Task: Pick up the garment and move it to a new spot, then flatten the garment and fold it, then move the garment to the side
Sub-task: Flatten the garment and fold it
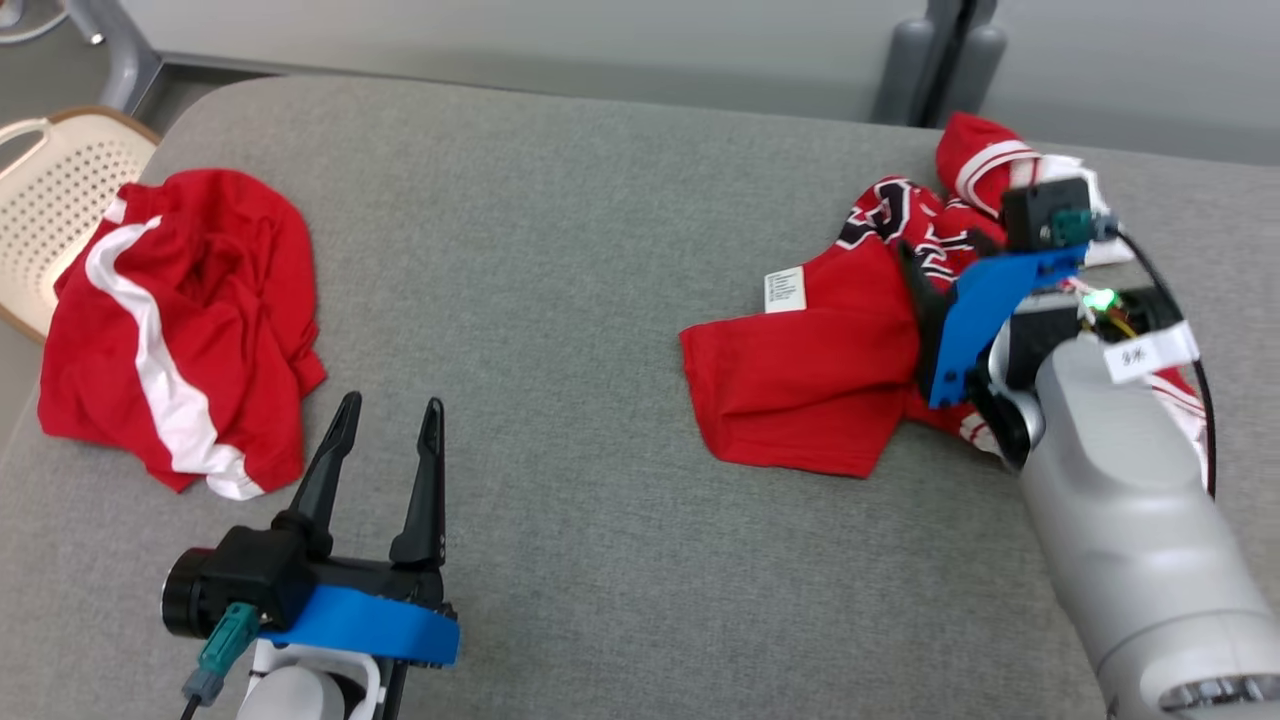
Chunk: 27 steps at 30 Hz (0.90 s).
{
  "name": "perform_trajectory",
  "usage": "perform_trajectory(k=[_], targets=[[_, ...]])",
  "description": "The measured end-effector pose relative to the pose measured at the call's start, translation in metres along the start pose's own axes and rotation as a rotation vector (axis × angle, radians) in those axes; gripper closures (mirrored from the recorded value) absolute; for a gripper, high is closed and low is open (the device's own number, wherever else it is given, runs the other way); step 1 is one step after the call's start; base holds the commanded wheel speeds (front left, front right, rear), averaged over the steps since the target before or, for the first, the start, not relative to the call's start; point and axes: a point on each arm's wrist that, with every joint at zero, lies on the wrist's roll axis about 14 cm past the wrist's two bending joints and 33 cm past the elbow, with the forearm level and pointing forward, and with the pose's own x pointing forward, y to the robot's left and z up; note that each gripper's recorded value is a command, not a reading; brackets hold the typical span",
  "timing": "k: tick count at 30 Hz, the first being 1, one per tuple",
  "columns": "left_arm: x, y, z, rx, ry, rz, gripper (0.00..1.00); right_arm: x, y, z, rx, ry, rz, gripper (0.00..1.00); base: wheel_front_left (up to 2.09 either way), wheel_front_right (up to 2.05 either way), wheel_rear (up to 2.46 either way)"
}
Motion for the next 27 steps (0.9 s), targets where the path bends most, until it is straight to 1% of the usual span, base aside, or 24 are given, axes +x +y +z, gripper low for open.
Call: perform_trajectory(k=[3,7,13,18,22,27], targets=[[-0.004,-0.003,0.000,-0.001,-0.002,-0.008,0.00,-0.017,-0.009,-0.012,0.018,-0.005,-0.020,0.00,0.00,0.00,0.00],[-0.006,-0.011,0.002,-0.002,-0.009,-0.032,0.00,-0.045,-0.041,-0.032,0.033,0.019,-0.088,0.00,0.00,0.00,0.00],[-0.007,-0.022,0.010,-0.005,-0.034,-0.069,0.00,-0.085,-0.085,-0.031,0.079,-0.036,-0.196,0.00,0.00,0.00,0.00],[-0.007,-0.024,0.012,-0.009,-0.039,-0.076,0.00,-0.112,-0.098,-0.055,0.170,-0.004,-0.256,0.00,0.00,0.00,0.00],[-0.008,-0.023,0.010,-0.008,-0.032,-0.071,0.00,-0.132,-0.104,-0.076,0.220,0.053,-0.300,0.00,0.00,0.00,0.00],[-0.006,-0.023,0.006,-0.008,-0.021,-0.073,0.00,-0.142,-0.108,-0.087,0.282,0.110,-0.328,0.00,0.00,0.00,0.00]])
